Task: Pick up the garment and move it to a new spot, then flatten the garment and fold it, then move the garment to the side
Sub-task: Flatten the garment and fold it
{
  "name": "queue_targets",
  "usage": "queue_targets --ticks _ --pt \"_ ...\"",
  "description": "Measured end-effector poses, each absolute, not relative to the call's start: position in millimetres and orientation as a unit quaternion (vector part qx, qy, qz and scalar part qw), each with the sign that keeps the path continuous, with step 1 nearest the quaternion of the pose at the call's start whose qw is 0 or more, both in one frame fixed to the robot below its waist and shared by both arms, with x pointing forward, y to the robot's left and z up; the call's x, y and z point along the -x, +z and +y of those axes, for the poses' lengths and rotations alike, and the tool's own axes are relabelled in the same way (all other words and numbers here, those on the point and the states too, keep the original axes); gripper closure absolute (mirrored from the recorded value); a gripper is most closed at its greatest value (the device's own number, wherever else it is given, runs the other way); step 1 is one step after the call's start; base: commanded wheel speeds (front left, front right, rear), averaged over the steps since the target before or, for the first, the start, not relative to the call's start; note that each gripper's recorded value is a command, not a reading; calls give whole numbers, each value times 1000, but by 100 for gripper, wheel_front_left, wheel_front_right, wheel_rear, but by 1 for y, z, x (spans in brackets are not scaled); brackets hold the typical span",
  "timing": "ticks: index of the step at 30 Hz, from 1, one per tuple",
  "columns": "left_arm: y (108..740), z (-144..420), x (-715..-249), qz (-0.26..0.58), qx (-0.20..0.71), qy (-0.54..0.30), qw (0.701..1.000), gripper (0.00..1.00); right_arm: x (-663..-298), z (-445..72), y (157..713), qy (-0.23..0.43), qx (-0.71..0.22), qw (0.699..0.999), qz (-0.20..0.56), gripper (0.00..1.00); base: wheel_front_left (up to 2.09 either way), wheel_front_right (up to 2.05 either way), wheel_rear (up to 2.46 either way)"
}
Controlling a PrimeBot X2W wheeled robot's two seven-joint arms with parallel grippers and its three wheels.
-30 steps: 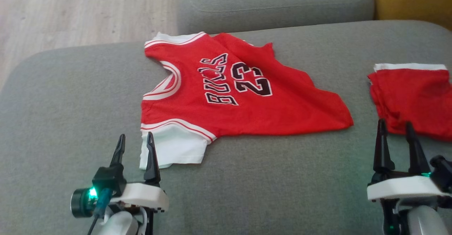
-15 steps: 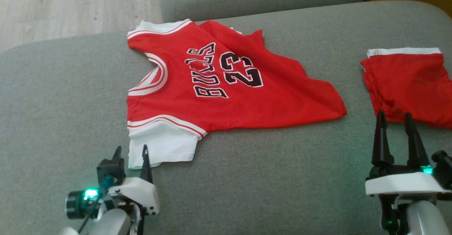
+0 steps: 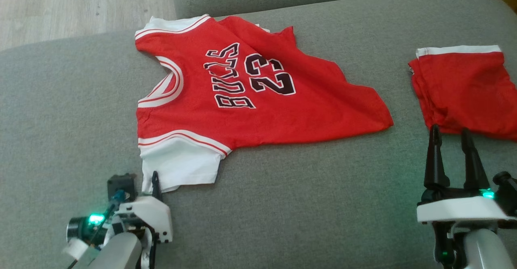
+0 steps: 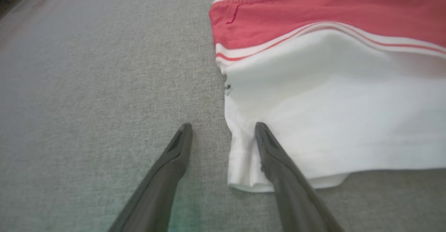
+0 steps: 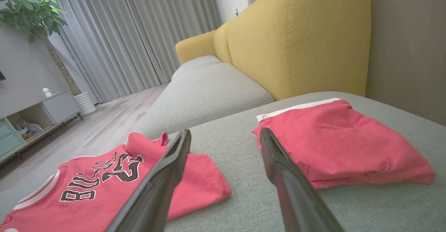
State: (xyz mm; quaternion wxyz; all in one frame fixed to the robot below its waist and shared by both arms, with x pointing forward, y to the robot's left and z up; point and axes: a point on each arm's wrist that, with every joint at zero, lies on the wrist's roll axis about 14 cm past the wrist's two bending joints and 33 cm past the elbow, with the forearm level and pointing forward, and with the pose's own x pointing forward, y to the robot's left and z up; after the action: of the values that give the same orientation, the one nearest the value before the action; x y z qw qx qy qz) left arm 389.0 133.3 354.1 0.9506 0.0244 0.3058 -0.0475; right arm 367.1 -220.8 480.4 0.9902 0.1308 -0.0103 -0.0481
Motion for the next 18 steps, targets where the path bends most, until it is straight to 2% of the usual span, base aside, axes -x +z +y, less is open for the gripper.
queue_targets --ticks 1,2,3,9,13,18 --pt "354 131 -389 307 -25 -53 950 52 -367 -221 480 -48 -131 990 -10 0 0 0 0" --pt "354 128 -389 309 -25 -61 949 88 -367 -221 480 -48 -131 990 -10 0 0 0 0" --pt "356 123 -390 306 -23 -70 949 100 -367 -221 480 -48 -131 990 -10 0 0 0 0" --pt "367 115 -390 279 -17 -82 957 100 -369 -221 484 -48 -132 990 -15 0 0 0 0" --pt "397 112 -400 205 1 -80 976 100 -369 -218 482 -44 -133 990 -11 0 0 0 0" --pt "438 115 -411 114 21 -70 991 100 -368 -213 453 -40 -123 991 43 0 0 0 0"
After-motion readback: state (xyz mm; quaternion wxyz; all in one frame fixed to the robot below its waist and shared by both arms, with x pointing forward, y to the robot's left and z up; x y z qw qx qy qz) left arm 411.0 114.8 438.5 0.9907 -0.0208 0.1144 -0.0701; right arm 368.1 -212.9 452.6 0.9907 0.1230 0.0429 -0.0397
